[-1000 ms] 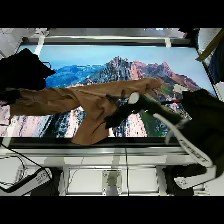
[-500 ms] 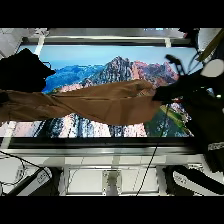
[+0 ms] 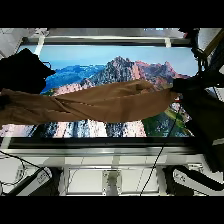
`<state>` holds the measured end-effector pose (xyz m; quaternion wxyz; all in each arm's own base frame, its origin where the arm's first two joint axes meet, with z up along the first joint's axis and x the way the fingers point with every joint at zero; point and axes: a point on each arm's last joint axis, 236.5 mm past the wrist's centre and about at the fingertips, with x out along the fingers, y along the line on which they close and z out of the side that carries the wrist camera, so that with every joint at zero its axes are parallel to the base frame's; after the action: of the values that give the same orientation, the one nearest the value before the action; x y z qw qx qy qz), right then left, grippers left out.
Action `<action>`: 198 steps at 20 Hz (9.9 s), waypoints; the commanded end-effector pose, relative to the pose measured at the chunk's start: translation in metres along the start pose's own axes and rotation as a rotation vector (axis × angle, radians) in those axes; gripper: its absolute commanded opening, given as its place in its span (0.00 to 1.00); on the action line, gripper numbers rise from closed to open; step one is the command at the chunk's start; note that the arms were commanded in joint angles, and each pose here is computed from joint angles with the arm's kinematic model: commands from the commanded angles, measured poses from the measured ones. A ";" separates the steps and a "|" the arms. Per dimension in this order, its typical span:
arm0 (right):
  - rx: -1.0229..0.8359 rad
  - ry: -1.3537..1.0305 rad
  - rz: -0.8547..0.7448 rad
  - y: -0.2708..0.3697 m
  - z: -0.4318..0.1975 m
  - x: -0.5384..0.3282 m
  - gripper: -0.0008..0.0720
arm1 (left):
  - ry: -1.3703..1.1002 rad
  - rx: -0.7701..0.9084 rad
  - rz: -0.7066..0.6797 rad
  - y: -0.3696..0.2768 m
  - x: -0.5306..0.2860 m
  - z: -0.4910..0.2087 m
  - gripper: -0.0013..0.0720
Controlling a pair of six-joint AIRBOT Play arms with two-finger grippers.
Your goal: Fold the clothes and pants, and hang the long-sleeved shirts on hangers.
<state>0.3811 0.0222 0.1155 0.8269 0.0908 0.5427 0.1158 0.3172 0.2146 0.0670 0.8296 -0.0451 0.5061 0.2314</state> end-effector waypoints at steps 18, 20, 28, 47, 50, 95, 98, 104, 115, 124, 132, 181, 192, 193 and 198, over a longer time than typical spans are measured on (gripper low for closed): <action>0.208 0.161 -0.153 -0.087 0.000 0.081 0.77 | 0.222 -0.081 0.067 0.040 0.043 -0.088 0.04; 0.201 0.277 -0.151 -0.096 -0.036 0.089 0.77 | 0.222 -0.081 0.067 0.040 0.043 -0.088 0.04; 0.256 0.058 0.044 -0.075 -0.001 0.192 0.77 | 0.220 -0.091 0.052 0.036 0.043 -0.087 0.04; 0.050 0.149 0.351 -0.011 0.025 0.169 0.03 | 0.227 -0.088 0.052 0.036 0.042 -0.088 0.04; -0.054 0.265 0.393 0.020 0.004 0.091 0.03 | 0.273 -0.030 0.118 0.053 0.034 -0.099 0.04; 0.330 0.125 0.137 -0.079 0.047 0.251 0.77 | 0.253 0.022 0.045 0.038 0.072 -0.090 0.04; 0.322 0.126 0.163 -0.072 0.049 0.246 0.04 | 0.262 0.024 0.044 0.038 0.075 -0.092 0.04; 0.214 0.098 0.227 -0.042 0.076 0.191 0.03 | 0.269 0.024 0.044 0.038 0.074 -0.094 0.04; -0.078 -0.186 0.119 0.065 0.073 -0.128 0.03 | 0.166 0.146 0.168 0.069 0.053 -0.069 0.04; 0.117 0.066 -0.016 0.005 0.030 -0.058 0.03 | 0.123 0.219 0.127 0.060 0.073 -0.057 0.04; 0.412 0.066 0.127 -0.057 0.086 0.174 0.03 | 0.273 0.160 0.088 0.052 0.097 -0.092 0.04; 0.043 0.349 0.085 -0.035 0.034 0.080 0.65 | -0.052 -0.190 0.206 0.110 0.029 -0.166 0.04; 0.143 0.376 0.065 -0.073 0.010 0.208 0.69 | -0.012 -0.183 0.190 0.117 0.038 -0.162 0.04; 0.149 0.384 0.073 -0.073 0.008 0.215 0.69 | -0.019 -0.181 0.194 0.119 0.035 -0.158 0.04; 0.146 0.438 0.095 -0.064 -0.006 0.234 0.62 | -0.048 -0.177 0.212 0.127 0.026 -0.144 0.04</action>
<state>0.4716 0.0205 -0.0976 0.6814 0.1472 0.7057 0.1263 0.1531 0.2882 -0.0124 0.8036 -0.0631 0.4701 0.3595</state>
